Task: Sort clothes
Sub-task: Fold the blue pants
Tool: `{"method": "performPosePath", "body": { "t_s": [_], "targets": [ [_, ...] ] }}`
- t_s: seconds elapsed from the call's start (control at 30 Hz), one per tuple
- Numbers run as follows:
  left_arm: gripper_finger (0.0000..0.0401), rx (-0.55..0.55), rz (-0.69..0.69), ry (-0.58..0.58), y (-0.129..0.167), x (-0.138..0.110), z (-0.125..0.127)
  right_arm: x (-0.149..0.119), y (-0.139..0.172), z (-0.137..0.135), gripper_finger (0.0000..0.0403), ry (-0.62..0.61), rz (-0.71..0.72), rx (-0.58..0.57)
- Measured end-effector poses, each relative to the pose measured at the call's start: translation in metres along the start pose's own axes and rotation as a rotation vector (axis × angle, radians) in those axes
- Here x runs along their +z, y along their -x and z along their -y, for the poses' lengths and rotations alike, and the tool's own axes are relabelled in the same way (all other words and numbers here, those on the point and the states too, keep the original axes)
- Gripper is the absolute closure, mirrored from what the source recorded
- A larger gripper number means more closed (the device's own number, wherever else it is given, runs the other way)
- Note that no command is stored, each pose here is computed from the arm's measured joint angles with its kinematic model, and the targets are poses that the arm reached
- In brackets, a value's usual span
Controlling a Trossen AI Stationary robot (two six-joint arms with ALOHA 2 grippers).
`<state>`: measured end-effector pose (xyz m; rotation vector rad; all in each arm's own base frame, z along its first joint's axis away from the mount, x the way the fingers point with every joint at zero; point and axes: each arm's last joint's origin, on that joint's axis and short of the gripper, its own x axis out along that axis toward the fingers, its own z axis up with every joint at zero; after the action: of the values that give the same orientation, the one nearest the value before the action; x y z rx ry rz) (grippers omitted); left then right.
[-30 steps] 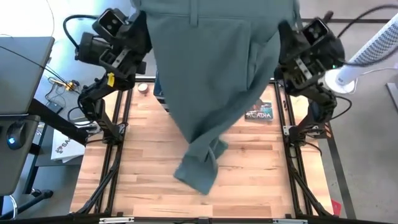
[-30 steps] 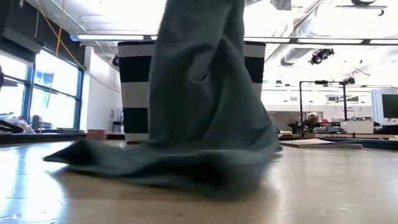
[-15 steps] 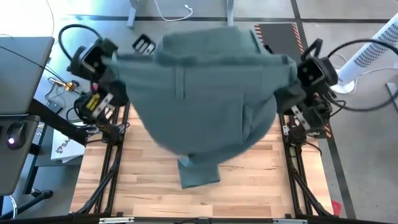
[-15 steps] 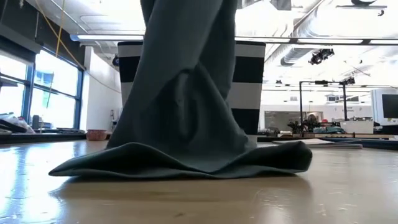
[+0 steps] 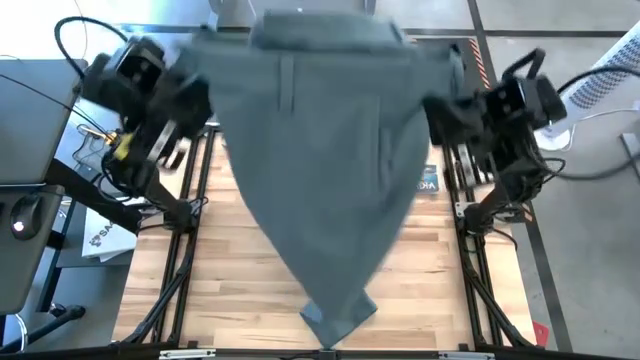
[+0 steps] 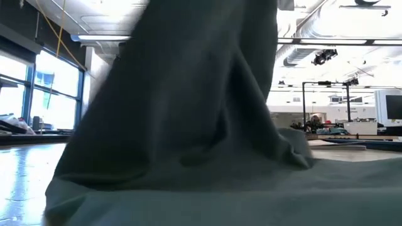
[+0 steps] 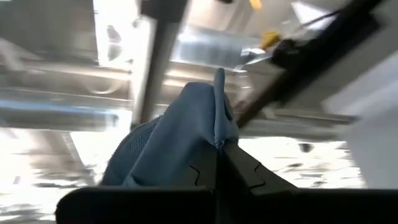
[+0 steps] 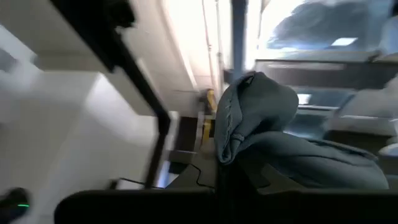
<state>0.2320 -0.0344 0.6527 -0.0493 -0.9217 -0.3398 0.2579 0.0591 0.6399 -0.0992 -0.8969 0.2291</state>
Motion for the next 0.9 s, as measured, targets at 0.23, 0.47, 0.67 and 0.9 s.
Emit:
{"method": "performPosePath", "body": {
  "t_s": [0.23, 0.47, 0.67, 0.9],
  "targets": [
    [0.0401, 0.149, -0.038, -0.089, 0.013, 0.003, -0.054, -0.002, 0.011, 0.058, 0.0398, 0.148, -0.049, -0.132],
    [0.0401, 0.102, 0.037, -0.125, 0.021, 0.017, -0.074, 0.01, 0.023, 0.096, 0.0398, 0.091, 0.047, -0.02],
    [0.0401, -0.04, 0.036, -0.007, 0.014, 0.011, -0.052, 0.005, 0.016, 0.076, 0.0398, -0.061, 0.046, 0.058],
    [0.0401, -0.11, 0.01, 0.09, 0.001, 0.006, 0.009, -0.004, 0.003, 0.012, 0.0398, -0.168, -0.049, 0.113]
  ]
}}
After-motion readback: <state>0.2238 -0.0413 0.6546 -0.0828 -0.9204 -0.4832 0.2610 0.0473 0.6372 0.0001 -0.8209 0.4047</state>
